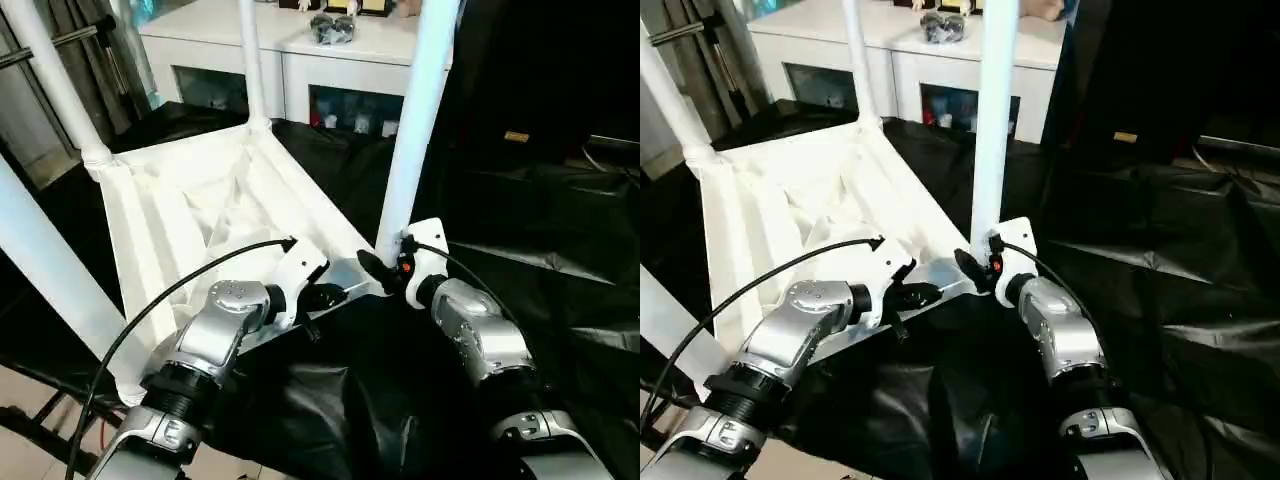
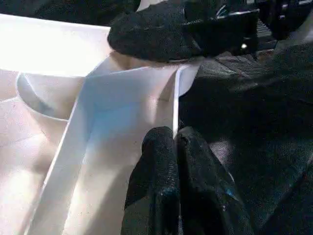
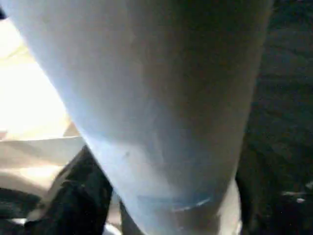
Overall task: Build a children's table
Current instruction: Rotate leg to tighten
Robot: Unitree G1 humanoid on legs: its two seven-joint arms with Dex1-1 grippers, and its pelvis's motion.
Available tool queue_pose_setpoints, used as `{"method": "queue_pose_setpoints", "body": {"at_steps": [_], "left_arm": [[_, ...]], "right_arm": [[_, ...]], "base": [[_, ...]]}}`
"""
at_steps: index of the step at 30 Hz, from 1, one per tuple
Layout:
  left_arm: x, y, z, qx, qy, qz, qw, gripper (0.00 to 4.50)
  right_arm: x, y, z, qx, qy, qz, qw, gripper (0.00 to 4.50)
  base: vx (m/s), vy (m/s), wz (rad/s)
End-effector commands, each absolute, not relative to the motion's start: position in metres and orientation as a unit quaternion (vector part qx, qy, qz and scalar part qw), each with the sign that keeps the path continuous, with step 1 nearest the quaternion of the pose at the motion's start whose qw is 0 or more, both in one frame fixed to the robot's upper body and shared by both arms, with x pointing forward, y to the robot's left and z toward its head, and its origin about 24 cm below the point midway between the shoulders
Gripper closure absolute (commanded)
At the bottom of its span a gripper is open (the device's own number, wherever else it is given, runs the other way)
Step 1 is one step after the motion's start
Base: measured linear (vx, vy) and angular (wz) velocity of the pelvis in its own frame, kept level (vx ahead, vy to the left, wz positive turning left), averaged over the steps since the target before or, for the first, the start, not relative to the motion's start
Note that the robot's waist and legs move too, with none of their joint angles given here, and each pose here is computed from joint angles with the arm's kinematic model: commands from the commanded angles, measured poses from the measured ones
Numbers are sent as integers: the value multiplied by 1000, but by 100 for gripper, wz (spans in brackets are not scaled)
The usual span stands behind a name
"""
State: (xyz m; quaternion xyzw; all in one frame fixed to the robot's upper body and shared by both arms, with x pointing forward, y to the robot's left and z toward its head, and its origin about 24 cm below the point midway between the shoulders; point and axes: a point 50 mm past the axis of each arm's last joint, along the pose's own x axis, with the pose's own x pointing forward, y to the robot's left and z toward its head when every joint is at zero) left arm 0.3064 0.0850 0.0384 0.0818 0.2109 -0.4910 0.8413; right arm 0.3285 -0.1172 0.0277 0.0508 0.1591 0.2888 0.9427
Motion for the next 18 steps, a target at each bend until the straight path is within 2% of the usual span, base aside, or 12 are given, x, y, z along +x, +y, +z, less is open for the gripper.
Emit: {"method": "queue_pose_setpoints", "body": {"at_steps": [1, 3, 5, 7, 9, 12, 18], "left_arm": [[302, 62, 51, 75, 172, -543, 818, 450], [296, 73, 52, 77, 176, -578, 793, 450], [295, 75, 53, 79, 176, -584, 788, 450], [290, 84, 53, 81, 181, -610, 767, 450], [289, 88, 54, 82, 184, -618, 760, 450], [286, 99, 55, 86, 189, -639, 740, 450], [283, 107, 55, 88, 197, -650, 729, 450]], "right_arm": [[308, -82, 5, 86, 219, 371, 898, 75], [306, -94, 12, 55, 197, 420, 884, 71], [305, -96, 13, 49, 193, 430, 881, 54], [298, -106, 21, 45, 179, 488, 853, 54], [296, -110, 24, 47, 177, 509, 841, 54], [286, -123, 32, 41, 181, 570, 800, 54], [279, -135, 34, 31, 197, 603, 772, 54]], "base": [[0, 0, 0], [0, 0, 0], [0, 0, 0], [0, 0, 0], [0, 0, 0], [0, 0, 0], [0, 0, 0]]}}
